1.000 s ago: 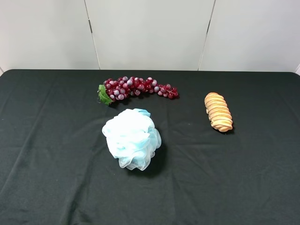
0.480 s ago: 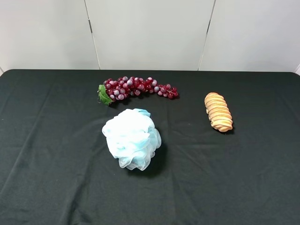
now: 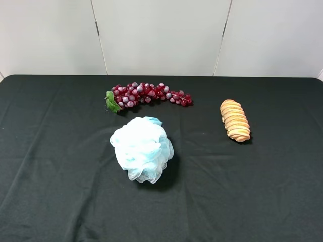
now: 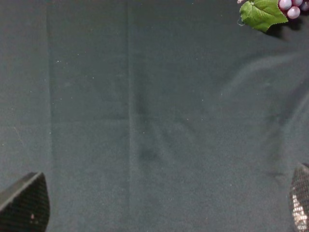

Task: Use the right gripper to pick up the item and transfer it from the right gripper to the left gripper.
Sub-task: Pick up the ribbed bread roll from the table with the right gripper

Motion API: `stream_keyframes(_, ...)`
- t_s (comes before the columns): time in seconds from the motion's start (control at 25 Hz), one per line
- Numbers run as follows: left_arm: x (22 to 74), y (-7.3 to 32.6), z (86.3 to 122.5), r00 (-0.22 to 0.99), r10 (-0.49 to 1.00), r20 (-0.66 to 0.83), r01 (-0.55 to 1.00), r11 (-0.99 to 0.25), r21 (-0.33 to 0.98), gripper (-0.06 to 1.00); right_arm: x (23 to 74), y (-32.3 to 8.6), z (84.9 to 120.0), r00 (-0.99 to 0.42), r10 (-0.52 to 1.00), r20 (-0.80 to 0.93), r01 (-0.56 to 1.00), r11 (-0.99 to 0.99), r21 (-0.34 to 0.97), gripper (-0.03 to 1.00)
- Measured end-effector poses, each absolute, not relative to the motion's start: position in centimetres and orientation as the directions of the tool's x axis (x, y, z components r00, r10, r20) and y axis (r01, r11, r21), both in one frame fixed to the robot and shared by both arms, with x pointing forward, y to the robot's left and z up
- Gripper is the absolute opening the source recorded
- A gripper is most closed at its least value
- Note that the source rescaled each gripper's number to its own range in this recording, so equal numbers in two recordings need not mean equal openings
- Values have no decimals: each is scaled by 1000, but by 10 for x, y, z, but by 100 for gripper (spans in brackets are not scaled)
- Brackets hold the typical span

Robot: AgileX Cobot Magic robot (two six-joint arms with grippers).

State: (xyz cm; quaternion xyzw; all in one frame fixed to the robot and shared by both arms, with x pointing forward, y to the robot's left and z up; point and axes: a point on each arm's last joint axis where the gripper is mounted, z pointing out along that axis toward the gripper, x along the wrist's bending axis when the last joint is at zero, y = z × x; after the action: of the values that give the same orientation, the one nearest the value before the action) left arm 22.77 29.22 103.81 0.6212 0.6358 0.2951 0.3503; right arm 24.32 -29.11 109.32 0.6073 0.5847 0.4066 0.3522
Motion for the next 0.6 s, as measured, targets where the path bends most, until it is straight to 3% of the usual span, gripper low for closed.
stream_keyframes(0.32,228,292,1038,17,997,-79,583,54,811,100,277,-292,1142,-10,996,86,475,-71,877,100)
stream_keyframes(0.6,228,292,1038,17,997,-79,583,54,811,100,316,-287,1157,-102,991,82,569,-9,822,100)
